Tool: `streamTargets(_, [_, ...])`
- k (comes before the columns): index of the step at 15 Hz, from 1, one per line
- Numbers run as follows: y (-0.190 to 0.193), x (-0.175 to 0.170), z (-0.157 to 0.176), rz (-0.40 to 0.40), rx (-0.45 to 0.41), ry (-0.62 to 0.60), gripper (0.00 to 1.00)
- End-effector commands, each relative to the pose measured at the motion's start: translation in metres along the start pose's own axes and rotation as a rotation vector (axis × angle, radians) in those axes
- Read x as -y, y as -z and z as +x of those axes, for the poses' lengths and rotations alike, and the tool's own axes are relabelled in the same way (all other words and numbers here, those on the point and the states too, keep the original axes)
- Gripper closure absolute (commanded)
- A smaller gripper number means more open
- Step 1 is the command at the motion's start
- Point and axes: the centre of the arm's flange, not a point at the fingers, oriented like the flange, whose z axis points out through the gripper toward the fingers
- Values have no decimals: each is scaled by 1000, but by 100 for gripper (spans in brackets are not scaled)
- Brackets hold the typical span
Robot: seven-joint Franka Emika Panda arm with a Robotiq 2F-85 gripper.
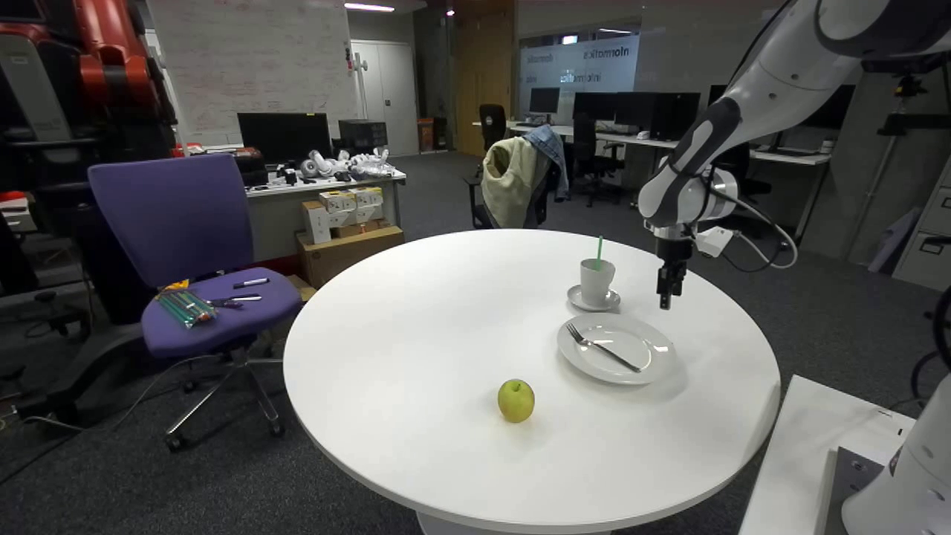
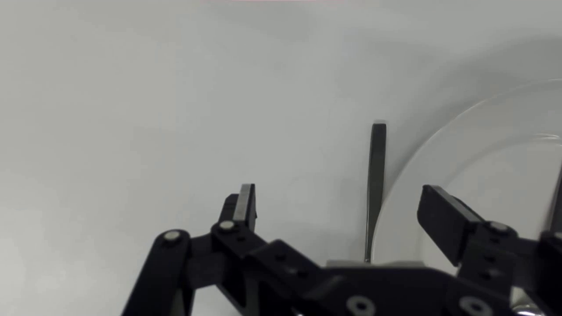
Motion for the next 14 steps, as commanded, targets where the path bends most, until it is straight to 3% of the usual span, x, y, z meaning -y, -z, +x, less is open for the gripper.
streamTargets(1, [-12,-2,-3,-17,11,-8,0])
streamTargets(3, [-14,-7,-5,-15,11,-18,0])
streamTargets(4, [-15,-9,-6,-14,9,-23,25])
streamTargets(7, [-11,-16,-10,-7,4,-37,40])
streamTargets(11, [-20,-13,-14,-11,22,-29,71])
streamTargets(14, [-31,-4,-13,-13,45,-7,81])
